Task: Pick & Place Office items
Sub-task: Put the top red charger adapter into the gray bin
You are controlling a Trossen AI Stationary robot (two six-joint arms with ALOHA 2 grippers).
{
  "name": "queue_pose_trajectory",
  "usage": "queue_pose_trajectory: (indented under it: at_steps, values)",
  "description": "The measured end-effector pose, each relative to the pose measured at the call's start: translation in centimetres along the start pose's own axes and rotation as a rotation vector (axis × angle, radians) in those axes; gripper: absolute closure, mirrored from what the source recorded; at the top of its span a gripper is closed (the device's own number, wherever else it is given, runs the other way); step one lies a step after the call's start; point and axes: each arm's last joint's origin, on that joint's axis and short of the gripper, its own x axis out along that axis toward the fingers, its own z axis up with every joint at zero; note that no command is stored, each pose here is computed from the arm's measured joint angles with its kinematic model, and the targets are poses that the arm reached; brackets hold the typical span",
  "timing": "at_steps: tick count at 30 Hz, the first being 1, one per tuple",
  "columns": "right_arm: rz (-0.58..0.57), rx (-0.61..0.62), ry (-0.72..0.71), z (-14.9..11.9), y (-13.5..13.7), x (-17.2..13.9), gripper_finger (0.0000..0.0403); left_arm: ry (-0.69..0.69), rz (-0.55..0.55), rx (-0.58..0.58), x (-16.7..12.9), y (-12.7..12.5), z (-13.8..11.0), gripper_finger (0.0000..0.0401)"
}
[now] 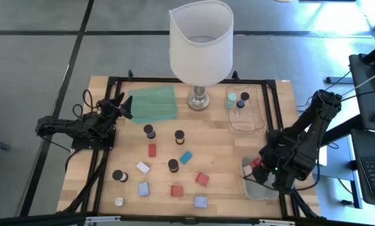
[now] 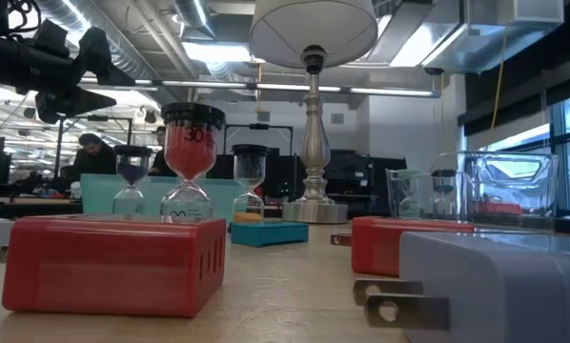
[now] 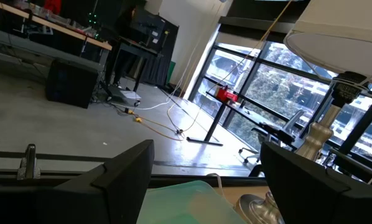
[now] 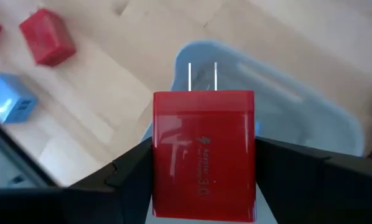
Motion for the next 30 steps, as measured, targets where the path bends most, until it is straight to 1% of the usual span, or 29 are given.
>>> queue_pose_trajectory:
  at_steps: [4, 9, 12, 16, 20, 25, 30]
  values:
    - [0.012, 0.052, 0.047, -0.4, 0.1, 0.0, 0.0171, 0.000, 0.000, 0.000, 0.0, 0.0, 0.0, 0.0111]
    - [-0.022, 0.091, 0.103, -0.8, 0.2, 0.3, 0.0166, 0.000, 0.000, 0.000, 0.0, 0.0, 0.0, 0.0111]
    - [0.014, 0.158, 0.143, -1.4, 1.0, 0.7, 0.0164, 0.000, 0.000, 0.000, 0.0, 0.0, 0.0, 0.0111]
    - [0.033, 0.196, 0.172, -2.3, 2.0, 1.5, 0.0163, 0.000, 0.000, 0.000, 0.0, 0.0, 0.0, 0.0111]
    - [-0.011, 0.222, 0.171, -3.1, 2.5, 2.8, 0.0163, 0.000, 0.000, 0.000, 0.0, 0.0, 0.0, 0.0111]
    - [-0.085, 0.214, 0.166, -4.0, 2.7, 4.3, 0.0162, 0.000, 0.000, 0.000, 0.0, 0.0, 0.0, 0.0111]
    - [-0.104, 0.212, 0.154, -4.6, 3.0, 5.2, 0.0162, 0.000, 0.000, 0.000, 0.0, 0.0, 0.0, 0.0111]
